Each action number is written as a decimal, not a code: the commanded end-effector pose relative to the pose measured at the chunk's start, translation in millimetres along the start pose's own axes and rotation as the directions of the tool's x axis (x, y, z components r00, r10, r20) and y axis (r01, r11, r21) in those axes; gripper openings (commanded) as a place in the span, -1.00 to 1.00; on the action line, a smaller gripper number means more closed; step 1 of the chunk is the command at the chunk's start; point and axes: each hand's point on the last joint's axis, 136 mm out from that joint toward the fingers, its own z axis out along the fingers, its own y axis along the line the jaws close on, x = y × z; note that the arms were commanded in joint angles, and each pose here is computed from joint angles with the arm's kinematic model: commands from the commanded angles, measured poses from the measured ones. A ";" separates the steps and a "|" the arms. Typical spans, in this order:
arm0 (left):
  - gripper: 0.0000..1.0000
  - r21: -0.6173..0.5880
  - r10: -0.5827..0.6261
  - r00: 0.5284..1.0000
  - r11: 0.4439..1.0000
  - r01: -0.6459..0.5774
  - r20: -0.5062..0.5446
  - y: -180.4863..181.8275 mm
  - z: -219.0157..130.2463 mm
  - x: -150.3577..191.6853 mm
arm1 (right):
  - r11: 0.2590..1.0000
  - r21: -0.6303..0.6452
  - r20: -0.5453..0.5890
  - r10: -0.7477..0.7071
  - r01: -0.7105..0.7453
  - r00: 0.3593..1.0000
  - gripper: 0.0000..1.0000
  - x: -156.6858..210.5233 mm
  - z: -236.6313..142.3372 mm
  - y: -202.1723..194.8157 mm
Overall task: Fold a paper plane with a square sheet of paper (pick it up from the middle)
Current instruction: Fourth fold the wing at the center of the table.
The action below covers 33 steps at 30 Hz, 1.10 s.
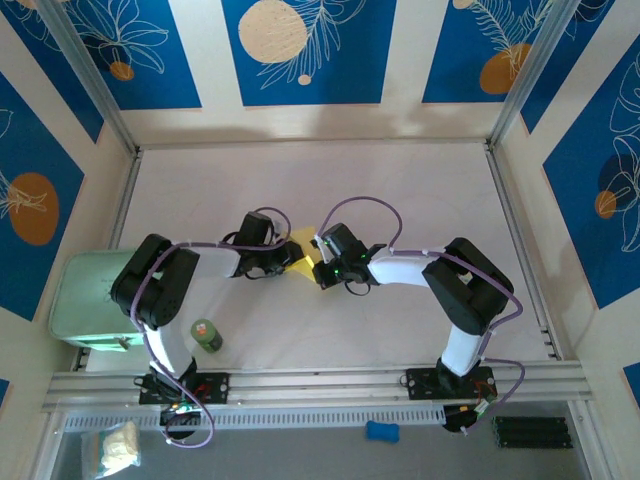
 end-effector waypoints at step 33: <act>-0.30 -0.177 -0.109 0.993 0.979 0.101 -0.038 36.6 6.5 11.9 | 0.970 0.217 0.052 -0.125 0.111 0.991 -0.28 -2.7 -14.6 5.1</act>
